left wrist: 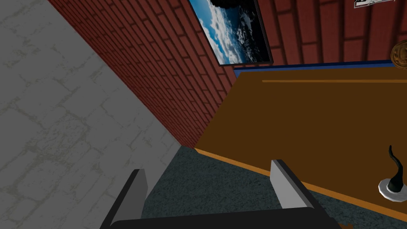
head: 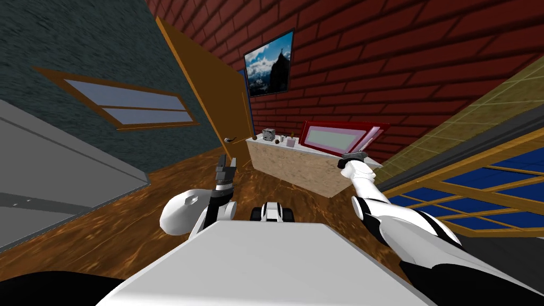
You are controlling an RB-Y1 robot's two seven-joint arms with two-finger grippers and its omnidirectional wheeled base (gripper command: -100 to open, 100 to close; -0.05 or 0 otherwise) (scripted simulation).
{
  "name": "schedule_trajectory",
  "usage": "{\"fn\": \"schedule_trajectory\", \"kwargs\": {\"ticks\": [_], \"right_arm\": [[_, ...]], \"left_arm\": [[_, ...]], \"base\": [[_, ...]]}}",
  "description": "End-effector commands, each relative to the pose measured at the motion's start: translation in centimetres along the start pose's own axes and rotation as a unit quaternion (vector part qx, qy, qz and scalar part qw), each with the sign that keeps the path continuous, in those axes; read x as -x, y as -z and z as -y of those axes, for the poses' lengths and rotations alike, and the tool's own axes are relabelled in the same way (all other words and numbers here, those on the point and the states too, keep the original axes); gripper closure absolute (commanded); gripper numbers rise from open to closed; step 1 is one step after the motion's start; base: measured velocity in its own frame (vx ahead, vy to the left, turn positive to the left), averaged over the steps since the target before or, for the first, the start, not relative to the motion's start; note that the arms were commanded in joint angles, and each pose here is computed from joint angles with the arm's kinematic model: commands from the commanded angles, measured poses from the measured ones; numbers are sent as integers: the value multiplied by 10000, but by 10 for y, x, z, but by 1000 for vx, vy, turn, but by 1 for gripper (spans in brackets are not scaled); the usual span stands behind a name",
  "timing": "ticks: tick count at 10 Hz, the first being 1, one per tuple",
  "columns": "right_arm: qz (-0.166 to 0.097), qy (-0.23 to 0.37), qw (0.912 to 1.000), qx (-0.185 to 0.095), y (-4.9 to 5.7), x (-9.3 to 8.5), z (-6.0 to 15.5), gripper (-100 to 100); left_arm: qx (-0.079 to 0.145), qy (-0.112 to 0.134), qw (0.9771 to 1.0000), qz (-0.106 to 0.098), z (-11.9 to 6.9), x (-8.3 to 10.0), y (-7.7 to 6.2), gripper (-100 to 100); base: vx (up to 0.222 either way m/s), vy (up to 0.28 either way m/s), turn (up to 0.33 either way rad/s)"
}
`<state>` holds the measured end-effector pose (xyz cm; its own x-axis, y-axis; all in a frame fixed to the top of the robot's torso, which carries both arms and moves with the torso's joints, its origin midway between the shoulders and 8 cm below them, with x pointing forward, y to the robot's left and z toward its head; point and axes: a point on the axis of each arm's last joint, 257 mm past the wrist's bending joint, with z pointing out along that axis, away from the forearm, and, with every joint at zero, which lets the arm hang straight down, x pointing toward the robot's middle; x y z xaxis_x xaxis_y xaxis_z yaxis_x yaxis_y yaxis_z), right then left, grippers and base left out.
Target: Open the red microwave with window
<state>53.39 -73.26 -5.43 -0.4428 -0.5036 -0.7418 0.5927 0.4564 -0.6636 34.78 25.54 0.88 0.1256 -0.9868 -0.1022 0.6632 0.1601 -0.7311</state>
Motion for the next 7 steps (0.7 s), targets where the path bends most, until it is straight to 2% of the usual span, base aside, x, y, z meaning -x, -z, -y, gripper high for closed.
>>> {"fn": "schedule_trajectory", "kwargs": {"ticks": [1, 4, 7], "right_arm": [[-221, 36, 9994, -252, -1, -15, 18, 100], [-322, 57, 9988, -375, -1, -22, 27, 100], [-628, 120, 9952, -738, 0, -42, 53, 100]], "left_arm": [[0, -1, 10000, -1, 0, 0, 0, 0], [0, 0, 10000, 0, 0, 0, 0, 0], [1, 0, 10000, 0, 0, 0, 0, 0]], "base": [[34, 153, -51], [49, 209, -71], [44, 199, -55]]}}
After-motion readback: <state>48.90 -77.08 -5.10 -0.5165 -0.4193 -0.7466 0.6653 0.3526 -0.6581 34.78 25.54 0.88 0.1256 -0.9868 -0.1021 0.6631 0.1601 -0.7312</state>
